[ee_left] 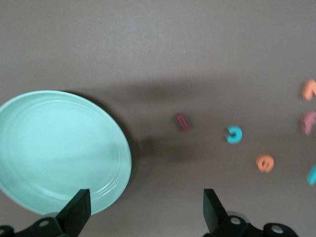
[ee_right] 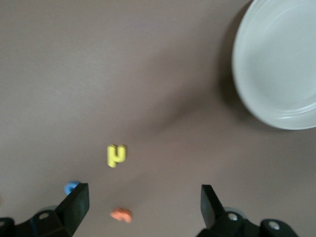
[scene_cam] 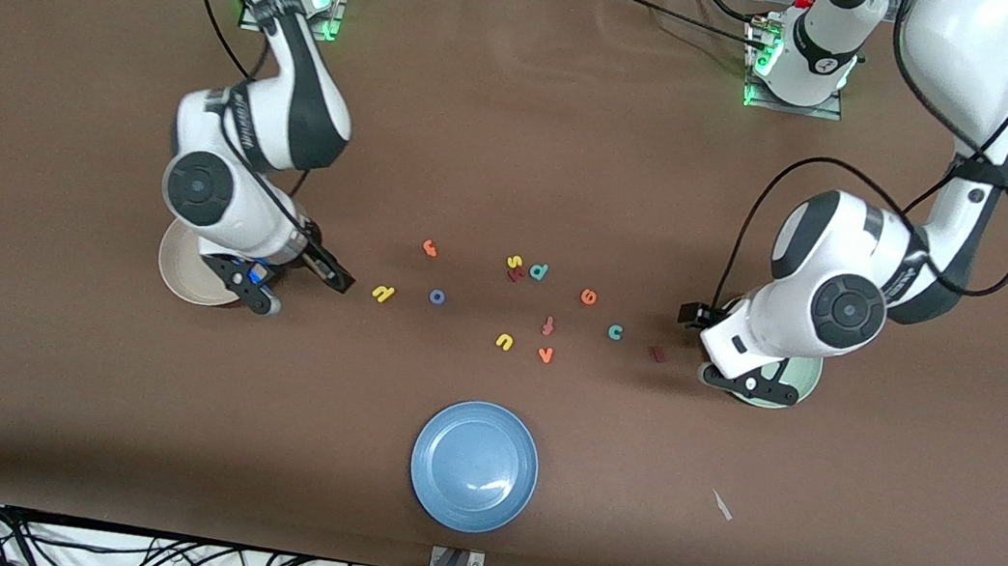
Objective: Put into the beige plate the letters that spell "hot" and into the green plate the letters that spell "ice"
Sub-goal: 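Move the right gripper to the yellow letter while the left gripper reaches pink, then grasp the yellow letter with the right gripper while the left gripper grasps pink, then put the yellow letter on the beige plate while the left gripper places pink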
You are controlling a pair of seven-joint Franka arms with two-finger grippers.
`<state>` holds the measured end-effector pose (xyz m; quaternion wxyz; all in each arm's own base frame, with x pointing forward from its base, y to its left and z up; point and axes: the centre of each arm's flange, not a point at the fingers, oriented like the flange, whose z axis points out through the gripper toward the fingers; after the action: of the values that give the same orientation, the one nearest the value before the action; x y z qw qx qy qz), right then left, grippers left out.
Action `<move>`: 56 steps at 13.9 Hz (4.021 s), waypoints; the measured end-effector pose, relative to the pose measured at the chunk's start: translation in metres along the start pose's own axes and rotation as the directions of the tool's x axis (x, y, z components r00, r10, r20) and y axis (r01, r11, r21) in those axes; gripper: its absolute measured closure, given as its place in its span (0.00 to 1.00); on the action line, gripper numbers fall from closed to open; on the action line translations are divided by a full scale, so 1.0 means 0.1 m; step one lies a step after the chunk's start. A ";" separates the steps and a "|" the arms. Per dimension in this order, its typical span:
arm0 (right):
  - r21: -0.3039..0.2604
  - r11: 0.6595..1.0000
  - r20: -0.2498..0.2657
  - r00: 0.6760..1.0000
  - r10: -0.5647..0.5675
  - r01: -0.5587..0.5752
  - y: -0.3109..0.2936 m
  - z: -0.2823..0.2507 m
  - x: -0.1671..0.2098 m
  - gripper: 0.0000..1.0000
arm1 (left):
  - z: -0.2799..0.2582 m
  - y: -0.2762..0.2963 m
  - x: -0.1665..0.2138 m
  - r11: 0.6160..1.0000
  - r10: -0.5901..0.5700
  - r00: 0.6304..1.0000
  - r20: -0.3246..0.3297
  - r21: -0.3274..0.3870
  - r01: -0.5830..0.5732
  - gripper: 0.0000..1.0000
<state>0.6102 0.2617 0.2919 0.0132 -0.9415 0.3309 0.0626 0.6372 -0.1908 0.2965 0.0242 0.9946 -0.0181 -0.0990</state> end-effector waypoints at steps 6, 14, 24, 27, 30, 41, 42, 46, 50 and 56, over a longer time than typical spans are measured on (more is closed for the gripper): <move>0.073 0.983 -0.058 0.983 0.174 -0.169 -0.34 0.80 -0.23 0.00 | 0.56 0.28 0.15 0.970 -0.230 0.973 -0.012 -0.076 0.229 0.00; 0.049 0.982 -0.057 0.981 0.186 -0.183 -0.30 1.00 -0.21 0.00 | 0.97 0.32 0.17 0.949 -0.310 0.950 0.022 -0.052 0.311 0.34; 0.035 0.978 -0.025 0.978 0.208 -0.208 -0.29 1.20 -0.24 0.13 | 1.23 0.32 0.25 0.941 -0.333 0.943 0.000 -0.068 0.332 0.67; 0.033 0.979 -0.025 0.979 0.200 -0.199 -0.29 1.22 -0.25 0.25 | 1.23 0.31 0.26 0.941 -0.334 0.943 -0.002 -0.070 0.333 0.94; 0.049 0.982 -0.030 0.983 0.183 -0.181 -0.32 1.18 -0.25 0.59 | 1.18 0.21 0.31 0.938 -0.341 0.940 -0.017 -0.068 0.340 0.93; -0.083 0.989 0.032 0.992 -0.124 0.126 -0.10 0.76 -0.01 0.74 | 0.28 -1.33 0.14 0.976 -0.208 0.965 0.160 -0.025 0.215 0.93; -0.107 0.976 0.053 0.982 -0.183 0.188 0.04 0.58 0.12 0.74 | 0.41 -1.45 0.14 0.977 -0.201 0.963 0.180 -0.029 0.209 0.93; -0.122 0.928 0.060 0.936 -0.347 0.352 0.61 0.18 0.41 0.74 | 0.79 -1.33 0.15 0.982 -0.175 0.957 0.229 -0.025 0.186 0.58; -0.107 0.853 0.024 0.859 -0.511 0.511 1.44 0.29 0.69 0.74 | 0.68 -1.13 0.19 0.987 -0.146 0.968 0.205 -0.034 0.156 0.17; -0.127 0.751 -0.017 0.756 -0.655 0.648 2.02 0.50 0.99 0.60 | 0.41 0.10 0.11 0.997 0.039 0.988 0.153 -0.067 -0.029 0.00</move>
<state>0.5550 0.0461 0.2327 -0.0292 -0.9984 -0.0214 0.0445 0.6391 -0.2030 0.2545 0.0567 0.9823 -0.0335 -0.1755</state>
